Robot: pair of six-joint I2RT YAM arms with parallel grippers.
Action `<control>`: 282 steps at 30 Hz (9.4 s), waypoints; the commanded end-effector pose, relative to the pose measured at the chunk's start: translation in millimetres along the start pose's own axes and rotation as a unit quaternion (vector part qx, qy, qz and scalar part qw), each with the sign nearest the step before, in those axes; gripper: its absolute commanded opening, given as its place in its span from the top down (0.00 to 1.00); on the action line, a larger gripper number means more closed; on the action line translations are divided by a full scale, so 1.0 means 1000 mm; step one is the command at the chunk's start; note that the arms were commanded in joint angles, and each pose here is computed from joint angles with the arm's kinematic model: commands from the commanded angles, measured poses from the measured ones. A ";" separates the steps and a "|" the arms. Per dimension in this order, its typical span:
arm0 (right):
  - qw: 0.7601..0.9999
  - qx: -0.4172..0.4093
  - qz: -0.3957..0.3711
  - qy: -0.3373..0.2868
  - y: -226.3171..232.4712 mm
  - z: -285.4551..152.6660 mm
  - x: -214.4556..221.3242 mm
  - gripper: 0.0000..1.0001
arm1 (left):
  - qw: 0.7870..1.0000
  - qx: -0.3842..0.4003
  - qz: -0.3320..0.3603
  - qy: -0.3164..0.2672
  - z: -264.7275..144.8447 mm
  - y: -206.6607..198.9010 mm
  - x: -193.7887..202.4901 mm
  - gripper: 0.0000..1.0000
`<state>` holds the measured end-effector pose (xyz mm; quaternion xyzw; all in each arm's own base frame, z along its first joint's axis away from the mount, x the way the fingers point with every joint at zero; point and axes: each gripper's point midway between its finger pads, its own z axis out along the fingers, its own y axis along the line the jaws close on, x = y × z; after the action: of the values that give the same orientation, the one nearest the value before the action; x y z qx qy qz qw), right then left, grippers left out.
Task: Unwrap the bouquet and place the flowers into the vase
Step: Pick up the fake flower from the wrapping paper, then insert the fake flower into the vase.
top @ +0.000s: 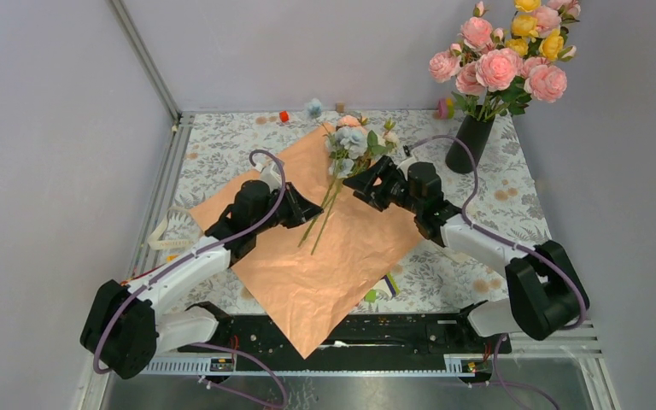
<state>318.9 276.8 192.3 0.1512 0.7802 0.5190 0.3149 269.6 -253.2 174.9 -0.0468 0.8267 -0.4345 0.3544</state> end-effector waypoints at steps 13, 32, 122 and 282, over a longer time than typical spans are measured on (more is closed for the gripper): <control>0.998 -0.035 0.049 0.009 0.044 0.070 -0.009 0.32 | 0.990 0.087 0.078 -0.076 -0.035 -0.043 -0.029 1.00; 0.998 0.010 0.017 -0.063 0.026 0.091 -0.036 0.54 | 0.985 0.116 0.125 -0.033 -0.041 -0.053 -0.015 1.00; 0.498 0.250 -0.515 -0.651 0.122 -0.233 -0.395 1.00 | 0.935 -0.234 0.132 -0.233 -0.147 0.088 -0.197 0.01; 0.922 0.181 -0.275 -0.201 -0.048 -0.141 -0.113 0.22 | 0.975 -0.141 0.169 0.038 0.022 0.064 -0.034 0.22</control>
<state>331.7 73.7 227.5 0.0831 0.7854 0.1656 0.5906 294.1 -198.6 136.1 0.0247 0.8940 -0.2581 0.3654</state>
